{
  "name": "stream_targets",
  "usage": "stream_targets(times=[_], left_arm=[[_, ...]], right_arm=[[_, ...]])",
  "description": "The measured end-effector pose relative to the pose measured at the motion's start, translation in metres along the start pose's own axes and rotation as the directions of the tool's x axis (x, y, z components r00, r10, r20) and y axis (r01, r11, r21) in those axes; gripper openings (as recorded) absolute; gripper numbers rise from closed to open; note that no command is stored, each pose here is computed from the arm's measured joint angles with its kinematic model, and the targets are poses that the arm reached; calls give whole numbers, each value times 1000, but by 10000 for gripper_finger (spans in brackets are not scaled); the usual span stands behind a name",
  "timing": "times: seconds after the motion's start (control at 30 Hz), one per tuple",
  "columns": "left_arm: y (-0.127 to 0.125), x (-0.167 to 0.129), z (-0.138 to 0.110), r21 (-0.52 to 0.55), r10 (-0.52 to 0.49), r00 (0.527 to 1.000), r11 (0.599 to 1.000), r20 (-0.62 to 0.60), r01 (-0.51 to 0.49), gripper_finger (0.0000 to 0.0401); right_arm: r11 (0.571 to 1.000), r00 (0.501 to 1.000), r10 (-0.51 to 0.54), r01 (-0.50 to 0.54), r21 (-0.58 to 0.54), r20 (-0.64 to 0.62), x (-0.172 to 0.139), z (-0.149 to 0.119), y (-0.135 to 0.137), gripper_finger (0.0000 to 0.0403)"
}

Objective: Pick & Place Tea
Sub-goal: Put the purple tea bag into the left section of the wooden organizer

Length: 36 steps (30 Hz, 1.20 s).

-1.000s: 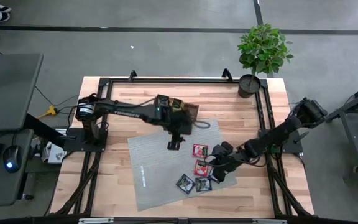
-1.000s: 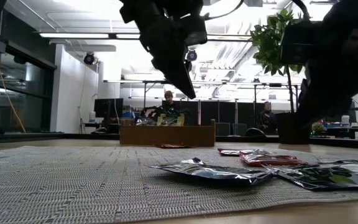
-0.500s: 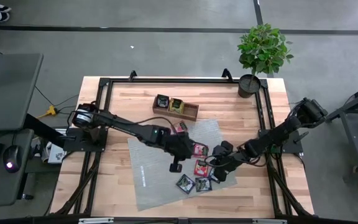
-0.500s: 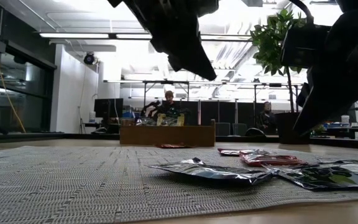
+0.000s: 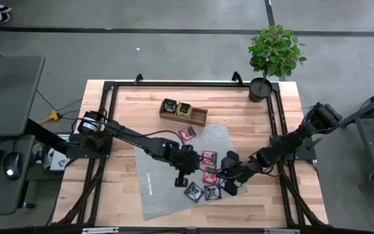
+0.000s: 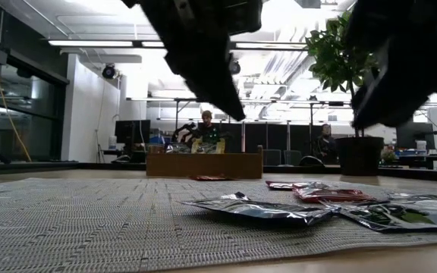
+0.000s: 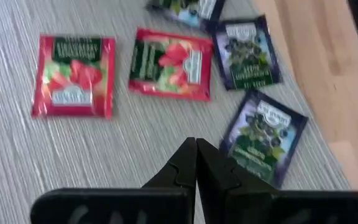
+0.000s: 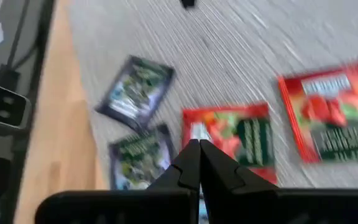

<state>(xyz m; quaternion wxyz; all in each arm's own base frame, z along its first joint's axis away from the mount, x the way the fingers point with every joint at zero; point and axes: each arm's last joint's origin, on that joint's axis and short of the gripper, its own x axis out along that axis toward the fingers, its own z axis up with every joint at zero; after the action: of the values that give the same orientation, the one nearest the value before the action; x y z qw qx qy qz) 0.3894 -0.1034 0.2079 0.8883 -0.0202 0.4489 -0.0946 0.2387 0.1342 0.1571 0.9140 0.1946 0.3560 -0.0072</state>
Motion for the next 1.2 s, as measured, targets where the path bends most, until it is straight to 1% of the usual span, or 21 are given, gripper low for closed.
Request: stream_targets(times=[0.07,0.17,0.23,0.33,0.5,0.63,0.67,0.73,0.87,1.0,1.1,1.2], left_arm=[[-2,0,-5,-18,38,999,999,-37,-38,1],[-6,-1,-15,-46,106,986,993,-126,-113,0],[-10,-1,-19,-49,120,980,990,-159,-129,0],[-21,2,-29,-77,88,979,992,-185,-104,0],[-36,8,-44,-105,66,977,991,-203,-89,0],[-50,10,-52,-97,27,978,994,-207,-48,0],[-53,10,-53,-89,20,978,995,-206,-40,0],[-56,10,-53,-77,8,981,997,-195,-23,0],[-63,11,-44,-43,-58,992,998,-109,54,0],[-63,11,-44,-51,-35,994,998,-102,30,0],[-62,11,-44,-63,-22,994,998,-103,15,0],[-61,11,-44,-36,-6,995,999,-98,2,0]], right_arm=[[999,1000,18,-17,-38,23,-1,7,7,0],[994,997,42,-36,-106,58,-1,20,18,0],[989,997,44,-33,-147,69,3,26,25,0],[982,998,34,-21,-190,62,18,31,35,0],[973,1000,-6,8,-232,8,50,24,55,0],[978,996,-91,86,-191,-15,68,20,71,0],[979,995,-98,93,-183,-16,71,19,75,0],[980,994,-107,103,-169,-15,75,18,84,0],[993,996,-82,81,-91,-16,81,15,98,0],[992,993,-115,116,-45,19,82,9,104,0],[992,992,-123,123,-5,8,86,3,104,0],[992,992,-129,129,11,3,88,1,103,0]])
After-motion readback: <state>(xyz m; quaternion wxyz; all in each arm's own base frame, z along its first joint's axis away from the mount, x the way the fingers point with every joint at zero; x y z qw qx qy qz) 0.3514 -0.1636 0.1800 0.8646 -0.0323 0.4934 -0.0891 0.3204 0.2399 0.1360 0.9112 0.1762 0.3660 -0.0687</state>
